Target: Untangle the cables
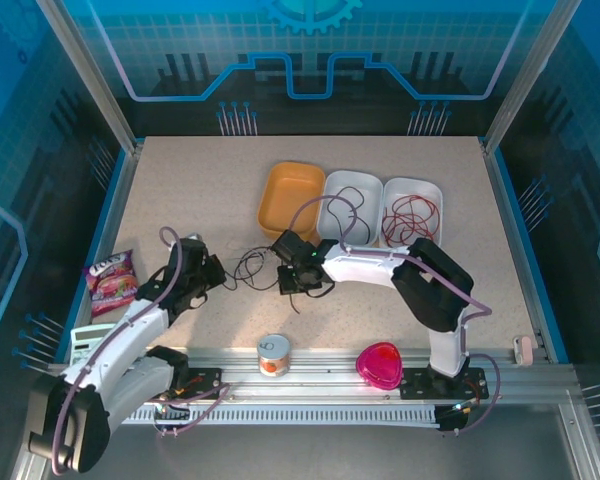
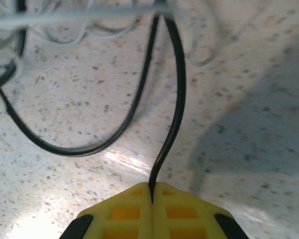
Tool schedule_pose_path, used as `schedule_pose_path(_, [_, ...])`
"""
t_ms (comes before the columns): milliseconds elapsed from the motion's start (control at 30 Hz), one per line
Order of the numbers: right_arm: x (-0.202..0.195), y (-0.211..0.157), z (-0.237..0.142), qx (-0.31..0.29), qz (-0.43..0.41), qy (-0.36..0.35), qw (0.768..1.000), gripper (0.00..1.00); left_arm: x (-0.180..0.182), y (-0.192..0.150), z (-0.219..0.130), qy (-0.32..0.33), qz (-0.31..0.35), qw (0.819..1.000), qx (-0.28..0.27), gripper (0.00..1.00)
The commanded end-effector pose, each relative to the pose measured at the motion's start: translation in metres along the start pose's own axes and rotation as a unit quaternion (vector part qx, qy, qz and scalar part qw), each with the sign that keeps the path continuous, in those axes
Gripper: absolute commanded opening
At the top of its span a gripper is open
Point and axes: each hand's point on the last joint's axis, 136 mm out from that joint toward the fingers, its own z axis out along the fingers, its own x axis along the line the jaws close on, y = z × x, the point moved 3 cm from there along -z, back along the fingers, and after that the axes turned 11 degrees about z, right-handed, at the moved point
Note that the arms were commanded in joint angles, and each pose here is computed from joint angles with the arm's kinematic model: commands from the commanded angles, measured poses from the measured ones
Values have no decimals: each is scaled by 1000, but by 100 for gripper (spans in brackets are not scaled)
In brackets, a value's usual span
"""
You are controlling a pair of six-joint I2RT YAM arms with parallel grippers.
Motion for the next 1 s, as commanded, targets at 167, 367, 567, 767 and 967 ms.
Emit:
schedule_pose_path(167, [-45, 20, -50, -66, 8, -68, 995, 0, 12, 28, -34, 49, 26, 997, -55, 0])
schedule_pose_path(367, [-64, 28, -72, -90, 15, -85, 992, 0, 20, 44, -55, 86, 40, 992, -78, 0])
schedule_pose_path(567, [-55, 31, -86, -100, -12, -69, 993, 0, 18, 59, -70, 90, 45, 989, -107, 0])
schedule_pose_path(767, [-30, 34, -114, -131, -66, -53, 988, 0, 13, 65, -75, 77, 46, 989, -115, 0])
schedule_pose_path(967, [-17, 41, -153, -181, -94, -42, 978, 0, 17, 67, -77, 93, 51, 987, -118, 0])
